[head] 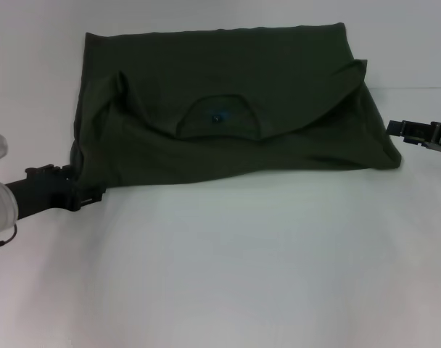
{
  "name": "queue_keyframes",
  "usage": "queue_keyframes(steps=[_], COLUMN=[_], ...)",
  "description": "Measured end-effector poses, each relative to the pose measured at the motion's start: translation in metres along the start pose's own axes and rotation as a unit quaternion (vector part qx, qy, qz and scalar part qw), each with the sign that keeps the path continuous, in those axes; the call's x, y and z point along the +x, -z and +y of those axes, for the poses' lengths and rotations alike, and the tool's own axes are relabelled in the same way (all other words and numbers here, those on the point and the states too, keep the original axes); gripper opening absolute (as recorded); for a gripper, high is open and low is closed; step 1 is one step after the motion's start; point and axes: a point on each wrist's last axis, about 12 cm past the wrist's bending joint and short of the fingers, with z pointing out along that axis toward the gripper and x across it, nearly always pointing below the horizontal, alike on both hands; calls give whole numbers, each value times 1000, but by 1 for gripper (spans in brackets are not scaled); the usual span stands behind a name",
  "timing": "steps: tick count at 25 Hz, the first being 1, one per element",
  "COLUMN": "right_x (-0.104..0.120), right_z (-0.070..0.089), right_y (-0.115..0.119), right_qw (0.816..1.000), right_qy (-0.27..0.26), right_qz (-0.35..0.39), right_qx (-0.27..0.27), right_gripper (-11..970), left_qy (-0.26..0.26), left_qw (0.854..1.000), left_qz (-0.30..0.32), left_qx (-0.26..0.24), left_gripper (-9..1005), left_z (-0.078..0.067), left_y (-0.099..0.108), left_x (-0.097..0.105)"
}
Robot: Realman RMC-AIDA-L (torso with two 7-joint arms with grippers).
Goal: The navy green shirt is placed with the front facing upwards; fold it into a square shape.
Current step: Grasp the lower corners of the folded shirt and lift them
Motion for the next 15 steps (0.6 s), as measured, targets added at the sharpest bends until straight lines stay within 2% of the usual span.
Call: queue_keyframes(steps=[6,15], right_x=[1,2], right_z=[-1,-1], right_y=[0,0], right_qw=[1000,1000], right_qy=[-4,-7], right_qz=[1,1], right_qx=[1,1], right_gripper=[589,587], left_qy=[-9,-13], left_qw=[1000,1000], left_qz=[16,20], left_qx=[2,-9], left_gripper=[737,736], left_z=[-5,-4], left_y=[-8,-13], left_x=[1,-1])
